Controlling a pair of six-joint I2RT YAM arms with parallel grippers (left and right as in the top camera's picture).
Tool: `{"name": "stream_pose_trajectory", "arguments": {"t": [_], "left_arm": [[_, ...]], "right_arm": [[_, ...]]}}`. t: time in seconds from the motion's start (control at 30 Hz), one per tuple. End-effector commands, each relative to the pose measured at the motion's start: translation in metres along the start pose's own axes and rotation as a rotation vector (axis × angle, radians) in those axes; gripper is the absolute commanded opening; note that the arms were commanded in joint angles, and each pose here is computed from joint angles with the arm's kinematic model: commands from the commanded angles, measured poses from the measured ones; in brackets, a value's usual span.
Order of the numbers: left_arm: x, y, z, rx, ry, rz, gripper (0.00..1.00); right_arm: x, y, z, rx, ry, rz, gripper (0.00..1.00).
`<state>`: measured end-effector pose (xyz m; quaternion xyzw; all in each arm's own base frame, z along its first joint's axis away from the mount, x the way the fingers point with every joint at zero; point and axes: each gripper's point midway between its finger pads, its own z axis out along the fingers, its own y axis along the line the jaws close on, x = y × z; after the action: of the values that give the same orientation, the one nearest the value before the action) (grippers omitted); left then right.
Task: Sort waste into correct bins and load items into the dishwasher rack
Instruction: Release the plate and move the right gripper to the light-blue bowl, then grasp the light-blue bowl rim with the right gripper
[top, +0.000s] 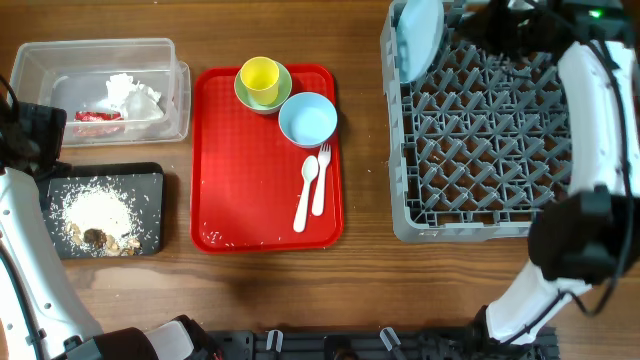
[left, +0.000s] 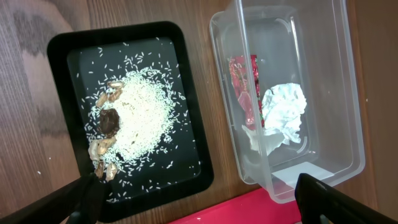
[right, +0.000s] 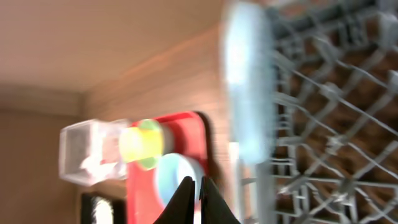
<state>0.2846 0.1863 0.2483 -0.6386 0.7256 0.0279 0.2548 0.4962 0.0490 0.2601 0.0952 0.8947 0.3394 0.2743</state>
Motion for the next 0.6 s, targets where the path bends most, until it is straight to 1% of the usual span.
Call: {"name": "stream_pose_trajectory", "arguments": {"t": [0.0, 0.03, 0.1, 0.13, 0.17, 0.2, 0.27, 0.37, 0.47, 0.57], "left_arm": [[-0.001, 0.002, 0.001, -0.009, -0.003, -0.016, 1.00], [-0.001, 0.002, 0.001, -0.009, -0.003, -0.016, 1.00], [-0.001, 0.002, 0.001, -0.009, -0.003, -0.016, 1.00], [-0.002, 0.002, 0.001, -0.009, -0.004, -0.016, 1.00], [-0.001, 0.002, 0.001, -0.009, -0.003, -0.016, 1.00], [-0.002, 0.002, 0.001, -0.009, -0.004, -0.016, 1.00], [-0.001, 0.002, 0.001, -0.009, -0.003, -0.016, 1.00], [-0.001, 0.002, 0.001, -0.009, -0.003, -0.016, 1.00], [-0.001, 0.002, 0.001, -0.009, -0.003, -0.016, 1.00], [-0.001, 0.002, 0.001, -0.009, -0.003, -0.016, 1.00]], "right_arm": [[0.013, 0.066, -0.038, -0.120, -0.028, -0.180, 0.10], [0.020, 0.078, -0.040, -0.131, -0.020, -0.228, 0.13], [0.039, 0.104, -0.035, -0.164, 0.015, -0.334, 0.26], [0.056, 0.121, -0.025, -0.173, 0.051, -0.406, 0.43], [0.074, 0.130, -0.009, -0.139, 0.087, -0.458, 0.54], [0.087, 0.135, 0.004, -0.083, 0.112, -0.496, 0.58], [0.107, 0.134, 0.028, 0.029, 0.141, -0.551, 0.59], [0.149, 0.131, 0.076, 0.192, 0.210, -0.660, 0.65], [0.192, 0.124, 0.126, 0.243, 0.316, -0.725, 0.67], [0.220, 0.108, 0.167, 0.274, 0.393, -0.746, 0.67]]}}
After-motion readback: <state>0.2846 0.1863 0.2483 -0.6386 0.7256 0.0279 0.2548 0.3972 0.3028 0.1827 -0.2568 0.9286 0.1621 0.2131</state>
